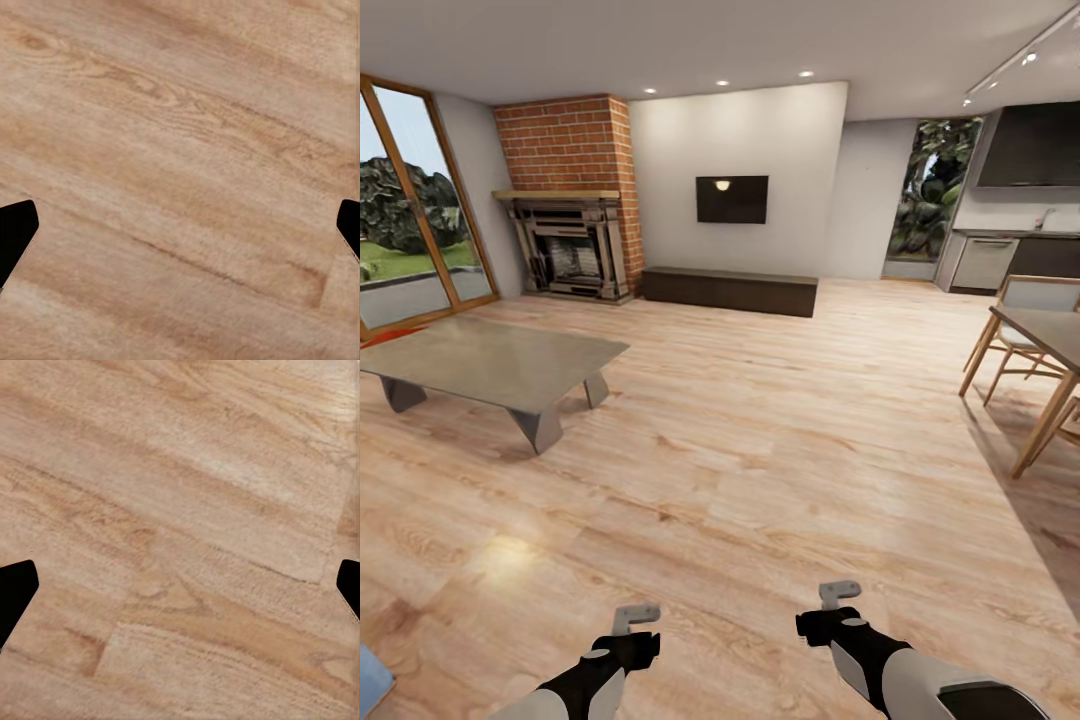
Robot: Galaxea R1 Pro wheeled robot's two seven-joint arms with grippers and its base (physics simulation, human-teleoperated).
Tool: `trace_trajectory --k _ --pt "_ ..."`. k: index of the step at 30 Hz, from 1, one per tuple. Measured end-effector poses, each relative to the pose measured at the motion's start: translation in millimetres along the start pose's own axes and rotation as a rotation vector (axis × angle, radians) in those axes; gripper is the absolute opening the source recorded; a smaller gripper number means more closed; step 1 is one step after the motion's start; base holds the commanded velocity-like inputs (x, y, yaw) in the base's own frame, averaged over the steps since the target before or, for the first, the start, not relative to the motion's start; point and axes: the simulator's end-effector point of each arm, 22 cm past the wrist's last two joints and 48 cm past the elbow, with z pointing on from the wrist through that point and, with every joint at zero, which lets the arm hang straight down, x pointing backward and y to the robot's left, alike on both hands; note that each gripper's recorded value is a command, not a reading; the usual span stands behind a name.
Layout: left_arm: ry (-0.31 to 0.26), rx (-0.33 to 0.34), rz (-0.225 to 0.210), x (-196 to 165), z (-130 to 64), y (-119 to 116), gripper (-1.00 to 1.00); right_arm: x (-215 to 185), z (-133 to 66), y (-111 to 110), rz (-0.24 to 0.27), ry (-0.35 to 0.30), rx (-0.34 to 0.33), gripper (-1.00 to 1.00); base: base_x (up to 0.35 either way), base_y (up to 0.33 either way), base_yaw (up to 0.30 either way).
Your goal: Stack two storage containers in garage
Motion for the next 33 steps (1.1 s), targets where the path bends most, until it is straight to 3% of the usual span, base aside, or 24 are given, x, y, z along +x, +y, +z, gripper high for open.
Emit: trace_trajectory --k 21,33 --pt "0.000 0.000 0.000 -0.1 0.0 0.0 1.00 0.0 0.0 0.0 0.000 0.000 0.000 1.00 0.345 0.000 -0.010" --pt "-0.001 0.000 0.000 -0.2 0.0 0.0 1.00 0.0 0.0 0.0 -0.001 0.000 0.000 1.00 0.345 0.000 -0.157"
